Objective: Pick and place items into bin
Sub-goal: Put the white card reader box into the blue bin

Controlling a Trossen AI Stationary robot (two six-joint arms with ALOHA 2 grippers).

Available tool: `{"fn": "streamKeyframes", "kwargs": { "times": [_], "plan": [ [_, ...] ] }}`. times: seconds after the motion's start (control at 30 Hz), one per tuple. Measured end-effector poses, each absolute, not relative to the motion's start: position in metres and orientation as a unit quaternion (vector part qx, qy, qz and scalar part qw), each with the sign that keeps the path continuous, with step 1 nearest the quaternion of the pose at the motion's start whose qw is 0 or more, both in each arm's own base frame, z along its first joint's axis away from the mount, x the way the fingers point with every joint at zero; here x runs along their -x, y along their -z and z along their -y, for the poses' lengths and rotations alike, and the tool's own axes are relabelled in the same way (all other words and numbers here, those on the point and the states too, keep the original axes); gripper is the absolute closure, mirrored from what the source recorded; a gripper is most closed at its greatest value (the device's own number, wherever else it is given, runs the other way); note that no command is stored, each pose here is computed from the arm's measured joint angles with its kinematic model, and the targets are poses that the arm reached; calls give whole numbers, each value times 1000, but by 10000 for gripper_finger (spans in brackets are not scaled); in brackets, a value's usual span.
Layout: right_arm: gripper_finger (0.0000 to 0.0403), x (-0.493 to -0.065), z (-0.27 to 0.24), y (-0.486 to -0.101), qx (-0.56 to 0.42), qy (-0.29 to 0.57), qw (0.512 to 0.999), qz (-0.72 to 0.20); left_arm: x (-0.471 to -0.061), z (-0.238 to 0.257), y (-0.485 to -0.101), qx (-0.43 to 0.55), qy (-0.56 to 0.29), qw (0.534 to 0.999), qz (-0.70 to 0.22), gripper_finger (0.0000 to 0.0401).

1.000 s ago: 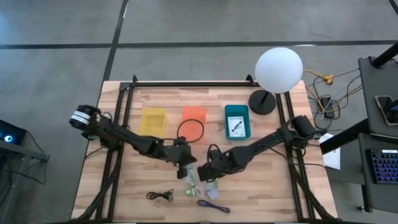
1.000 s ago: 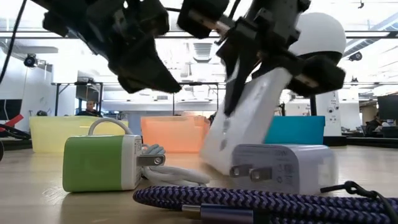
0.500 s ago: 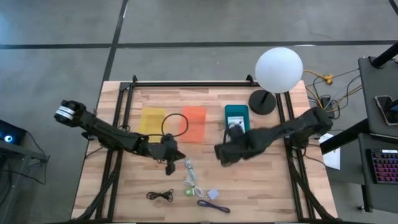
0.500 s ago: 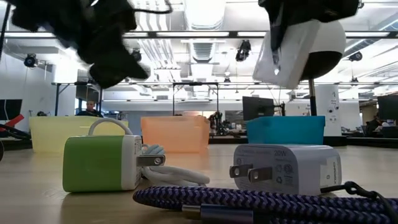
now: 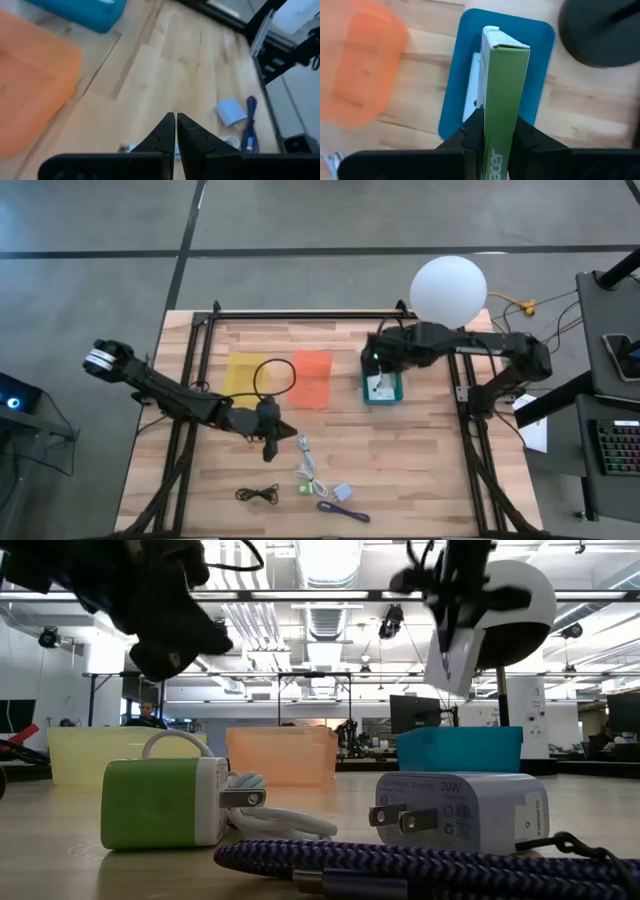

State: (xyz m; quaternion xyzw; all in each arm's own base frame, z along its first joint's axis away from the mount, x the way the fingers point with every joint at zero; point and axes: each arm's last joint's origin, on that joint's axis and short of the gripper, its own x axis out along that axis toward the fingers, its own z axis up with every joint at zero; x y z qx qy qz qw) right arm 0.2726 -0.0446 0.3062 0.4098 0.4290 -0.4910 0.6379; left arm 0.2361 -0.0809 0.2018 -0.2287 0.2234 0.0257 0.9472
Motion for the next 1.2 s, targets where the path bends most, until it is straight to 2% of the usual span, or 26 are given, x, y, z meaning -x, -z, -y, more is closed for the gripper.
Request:
{"fn": "streamKeyframes", "kwargs": {
  "times": [0.3, 0.57, 0.77, 1.03, 1.2],
  "plan": [
    [363, -281, 73, -247, -444, 453, 632, -445, -234, 84, -211, 236, -9, 952, -195, 399],
    [362, -276, 85, -210, -492, 436, 620, -429, -234, 84, -210, 233, -15, 953, -194, 399],
    [362, -280, 92, -204, -520, 413, 635, -395, -233, 83, -210, 231, -24, 953, -193, 399],
    [361, -274, 92, -203, -520, 429, 615, -409, -233, 83, -208, 228, -31, 953, -195, 399],
    [328, -272, 92, -216, -480, 449, 616, -435, -233, 83, -208, 227, -31, 953, -197, 399]
  ]
}}
